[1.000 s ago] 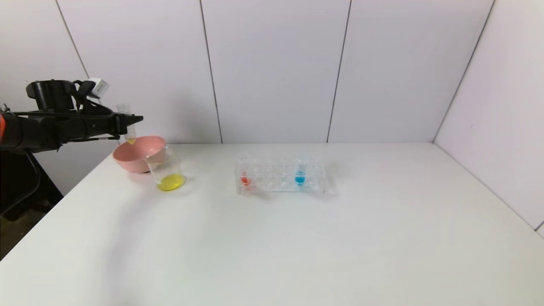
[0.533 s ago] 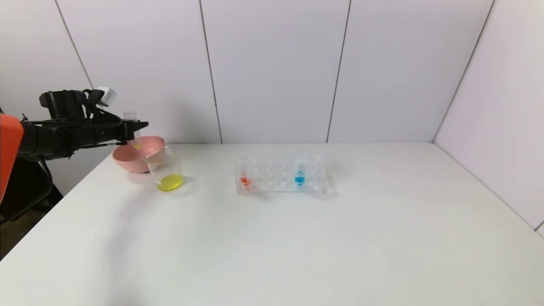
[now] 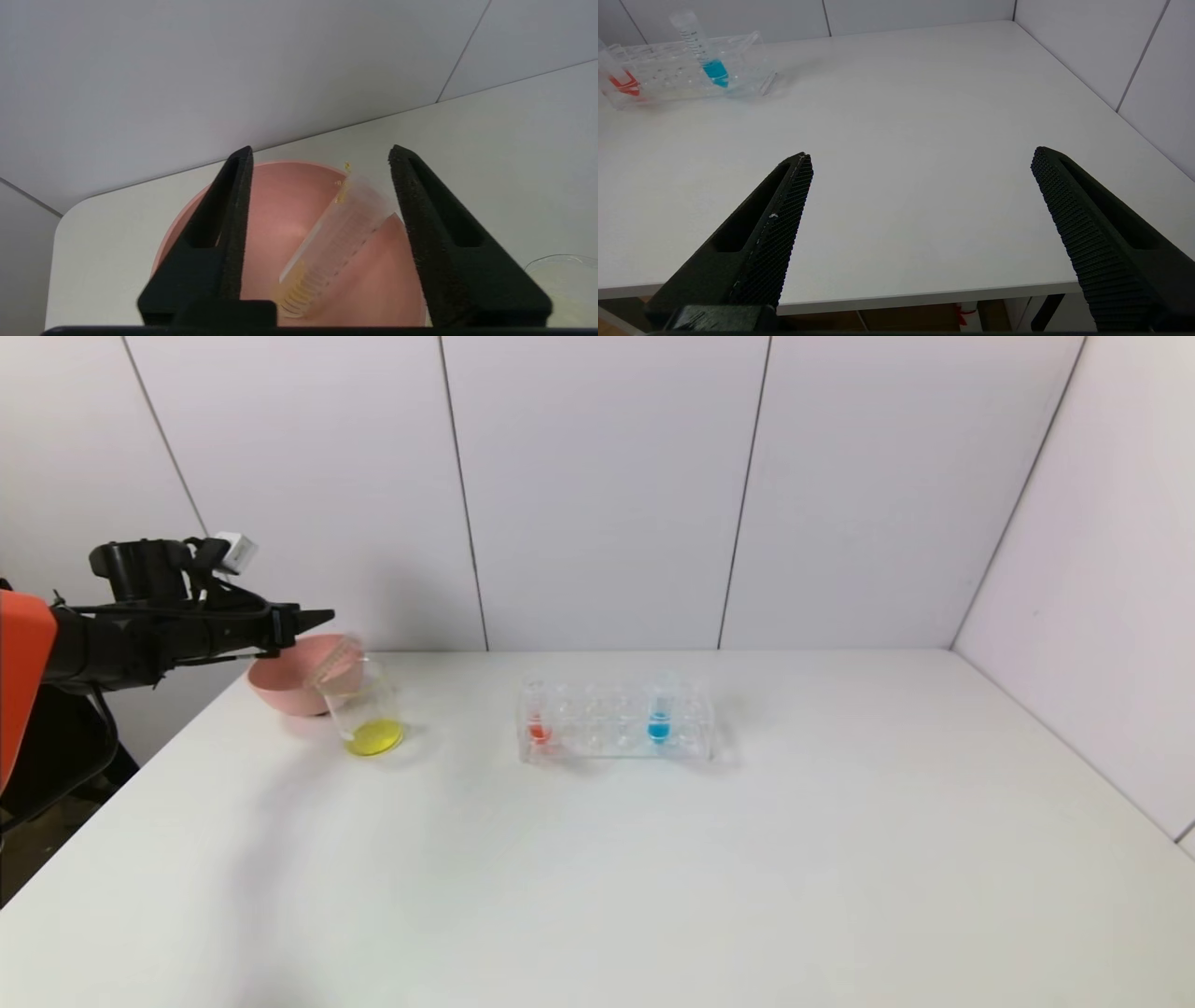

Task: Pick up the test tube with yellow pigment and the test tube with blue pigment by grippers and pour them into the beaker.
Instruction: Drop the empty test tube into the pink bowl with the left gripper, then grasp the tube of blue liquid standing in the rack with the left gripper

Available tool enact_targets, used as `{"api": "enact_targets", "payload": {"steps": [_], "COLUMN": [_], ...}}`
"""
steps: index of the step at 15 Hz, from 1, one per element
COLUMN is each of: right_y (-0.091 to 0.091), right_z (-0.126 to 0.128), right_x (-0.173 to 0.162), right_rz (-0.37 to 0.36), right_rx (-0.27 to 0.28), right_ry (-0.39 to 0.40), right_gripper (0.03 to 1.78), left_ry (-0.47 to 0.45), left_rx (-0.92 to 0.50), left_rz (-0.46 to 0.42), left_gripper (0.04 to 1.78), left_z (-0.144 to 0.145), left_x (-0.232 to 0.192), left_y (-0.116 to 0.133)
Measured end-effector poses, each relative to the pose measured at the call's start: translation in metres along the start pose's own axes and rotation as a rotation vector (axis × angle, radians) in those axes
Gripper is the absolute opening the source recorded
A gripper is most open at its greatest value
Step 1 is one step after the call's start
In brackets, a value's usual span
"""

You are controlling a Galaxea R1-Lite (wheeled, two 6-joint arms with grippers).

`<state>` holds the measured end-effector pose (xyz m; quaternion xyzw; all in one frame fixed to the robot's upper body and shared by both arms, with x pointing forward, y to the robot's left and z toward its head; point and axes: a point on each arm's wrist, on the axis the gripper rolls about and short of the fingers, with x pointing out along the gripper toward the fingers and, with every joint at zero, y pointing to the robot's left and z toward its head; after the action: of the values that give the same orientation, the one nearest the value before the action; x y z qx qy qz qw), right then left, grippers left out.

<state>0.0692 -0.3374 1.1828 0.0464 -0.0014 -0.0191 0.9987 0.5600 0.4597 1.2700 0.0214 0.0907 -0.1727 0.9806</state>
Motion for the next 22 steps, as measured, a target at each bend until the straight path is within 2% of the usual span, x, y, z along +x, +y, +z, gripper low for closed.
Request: {"api": "enact_targets", "payload": {"steps": [3,6,10,14,18,22], "right_y": [0.000,0.000,0.000,0.000,0.000,0.000], "right_z": [0.000,0.000,0.000,0.000,0.000,0.000], "right_x": [0.000,0.000,0.000,0.000,0.000,0.000], "right_rz": [0.000,0.000,0.000,0.000,0.000,0.000], "right_rx": [0.000,0.000,0.000,0.000,0.000,0.000], "right_ry": [0.000,0.000,0.000,0.000,0.000,0.000], "right_gripper": [1.71,1.71,1.71,1.71,1.71,1.71], "left_ry": [0.007,0.007,-0.026,-0.065,-0.112,-0.136], "left_rx": [0.006,0.009,0.027,0.053,0.075,0.088], "left_rz": [-0.003,-0.007,-0.004,0.038,0.110,0.190], "left_gripper": [1.52,1.75,1.78,1.78,1.78,1.78], "left_z": [-0.002,-0.002,0.015,0.045,0.080,0.086], "left_x": [0.000,-0.002,-0.020,-0.061,-0.124,-0.184], "left_y": [-0.001,-0.005,-0.021,-0.050,-0.093,-0.143]}}
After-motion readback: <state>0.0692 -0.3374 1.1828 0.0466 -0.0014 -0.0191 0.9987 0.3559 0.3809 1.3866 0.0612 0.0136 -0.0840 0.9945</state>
